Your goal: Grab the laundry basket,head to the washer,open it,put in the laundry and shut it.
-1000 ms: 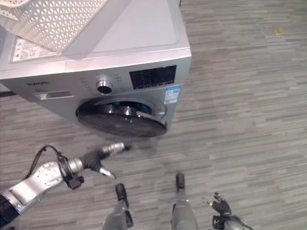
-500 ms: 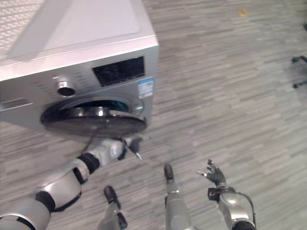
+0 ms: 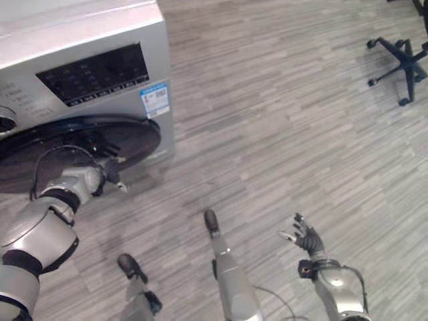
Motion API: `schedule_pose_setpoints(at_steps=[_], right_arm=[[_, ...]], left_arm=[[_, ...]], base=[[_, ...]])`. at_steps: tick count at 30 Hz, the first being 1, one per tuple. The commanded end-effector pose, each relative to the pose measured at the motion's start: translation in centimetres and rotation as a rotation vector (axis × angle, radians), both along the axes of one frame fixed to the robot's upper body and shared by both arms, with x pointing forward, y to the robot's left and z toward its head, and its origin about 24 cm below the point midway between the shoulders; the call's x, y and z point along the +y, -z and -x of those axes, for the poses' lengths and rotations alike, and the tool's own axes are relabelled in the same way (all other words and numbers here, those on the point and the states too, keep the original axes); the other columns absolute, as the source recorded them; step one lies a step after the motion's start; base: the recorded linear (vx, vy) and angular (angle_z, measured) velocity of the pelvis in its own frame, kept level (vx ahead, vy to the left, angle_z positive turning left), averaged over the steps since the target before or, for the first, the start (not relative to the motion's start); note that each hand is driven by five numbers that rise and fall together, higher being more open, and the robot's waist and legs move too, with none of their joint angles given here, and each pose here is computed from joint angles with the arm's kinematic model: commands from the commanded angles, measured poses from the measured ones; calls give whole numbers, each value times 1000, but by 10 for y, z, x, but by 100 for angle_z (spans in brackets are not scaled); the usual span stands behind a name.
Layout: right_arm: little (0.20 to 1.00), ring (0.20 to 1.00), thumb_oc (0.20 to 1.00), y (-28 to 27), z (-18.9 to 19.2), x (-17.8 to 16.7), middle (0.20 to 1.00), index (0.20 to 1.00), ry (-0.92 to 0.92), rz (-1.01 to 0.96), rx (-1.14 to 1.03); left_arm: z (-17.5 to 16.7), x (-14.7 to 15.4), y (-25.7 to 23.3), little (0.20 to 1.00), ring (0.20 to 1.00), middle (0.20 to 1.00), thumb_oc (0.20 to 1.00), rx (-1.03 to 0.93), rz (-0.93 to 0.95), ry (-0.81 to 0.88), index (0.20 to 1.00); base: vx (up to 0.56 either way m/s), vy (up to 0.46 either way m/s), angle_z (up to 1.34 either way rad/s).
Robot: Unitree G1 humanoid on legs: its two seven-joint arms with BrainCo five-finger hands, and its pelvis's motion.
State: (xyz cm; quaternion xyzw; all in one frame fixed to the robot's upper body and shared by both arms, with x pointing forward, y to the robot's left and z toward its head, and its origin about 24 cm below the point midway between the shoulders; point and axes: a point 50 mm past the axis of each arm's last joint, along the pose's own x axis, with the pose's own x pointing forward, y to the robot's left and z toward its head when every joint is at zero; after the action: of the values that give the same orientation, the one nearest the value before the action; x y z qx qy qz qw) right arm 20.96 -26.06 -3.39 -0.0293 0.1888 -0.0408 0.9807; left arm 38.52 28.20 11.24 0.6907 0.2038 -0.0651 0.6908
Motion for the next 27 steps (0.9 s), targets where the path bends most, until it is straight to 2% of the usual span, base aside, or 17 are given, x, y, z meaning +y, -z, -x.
schedule_pose_setpoints(at_steps=[1, 2, 3, 4, 5, 6, 9, 10, 11, 13, 14, 16, 17, 18, 19, 21, 27], right_arm=[[1000, 1000, 1000, -20, -9, -15, 1000, 1000, 52, 26, -112], [1000, 1000, 1000, -14, -7, -11, 1000, 1000, 50, 13, -95], [1000, 1000, 1000, -4, -3, -5, 1000, 1000, 48, -1, -62], [1000, 1000, 1000, -4, -2, -5, 1000, 1000, 47, 0, -61], [1000, 1000, 1000, 1, 1, -1, 1000, 1000, 52, -22, -49], [1000, 1000, 1000, 12, 8, 3, 1000, 1000, 69, -50, -14], [1000, 1000, 1000, 30, 20, 3, 1000, 1000, 103, -36, 66], [1000, 1000, 1000, 39, 31, -1, 1000, 1000, 125, -26, 126], [1000, 1000, 1000, 45, 37, -3, 1000, 1000, 152, -32, 156], [1000, 1000, 1000, 51, 44, -6, 1000, 1000, 170, -28, 189], [1000, 1000, 1000, 61, 57, -14, 1000, 1000, 218, -25, 254], [1000, 1000, 1000, 70, 70, -18, 1000, 1000, 232, -5, 322], [1000, 1000, 1000, 70, 70, -18, 1000, 1000, 232, -5, 322], [1000, 1000, 1000, 81, 85, -21, 1000, 1000, 244, 13, 404], [1000, 1000, 1000, 81, 85, -21, 1000, 1000, 244, 13, 403], [1000, 1000, 1000, 95, 103, -19, 1000, 1000, 264, 24, 512], [1000, 1000, 1000, 117, 133, -1, 1000, 1000, 291, -16, 682]], left_arm=[[-17, 11, -148, 1000, 1000, 1000, 1000, -615, 118, -48, 1000], [-20, -2, -150, 1000, 1000, 1000, 1000, -685, 262, -3, 1000], [-20, -16, -138, 1000, 1000, 1000, 1000, -750, 513, 52, 1000], [-20, -16, -137, 1000, 1000, 1000, 1000, -749, 515, 51, 1000], [-16, -21, -118, 1000, 1000, 1000, 1000, -777, 691, 65, 1000], [-1, -29, -67, 1000, 1000, 1000, 1000, -758, 937, 48, 1000], [39, -29, 22, 1000, 1000, 1000, 1000, -631, 1220, -91, 1000], [76, -29, 83, 1000, 1000, 1000, 1000, -505, 1414, -269, 1000], [96, -31, 106, 1000, 1000, 1000, 1000, -473, 1479, -340, 1000], [111, -33, 123, 1000, 1000, 1000, 1000, -436, 1501, -383, 1000], [146, -31, 155, 1000, 1000, 1000, 1000, -345, 1555, -500, 1000], [177, -28, 178, 1000, 1000, 1000, 1000, -282, 1583, -609, 1000], [177, -28, 178, 1000, 1000, 1000, 1000, -282, 1583, -609, 1000], [205, -24, 197, 1000, 1000, 1000, 1000, -210, 1579, -695, 1000], [205, -24, 197, 1000, 1000, 1000, 1000, -210, 1579, -695, 1000], [239, -14, 218, 1000, 1000, 1000, 1000, -175, 1501, -843, 1000], [295, -5, 251, 1000, 1000, 1000, 1000, -144, 1395, -1197, 1000]], base=[[6, -30, 24], [8, -33, 23], [9, -26, 14], [15, -18, 12], [31, 15, 13], [48, 17, 6], [83, 30, -4], [101, 22, 0], [51, 11, 2], [104, 19, 11], [148, 29, 18], [83, 20, 20], [73, 33, 32], [56, 25, 30], [73, 43, 18], [46, 49, 13], [54, 32, 12]])
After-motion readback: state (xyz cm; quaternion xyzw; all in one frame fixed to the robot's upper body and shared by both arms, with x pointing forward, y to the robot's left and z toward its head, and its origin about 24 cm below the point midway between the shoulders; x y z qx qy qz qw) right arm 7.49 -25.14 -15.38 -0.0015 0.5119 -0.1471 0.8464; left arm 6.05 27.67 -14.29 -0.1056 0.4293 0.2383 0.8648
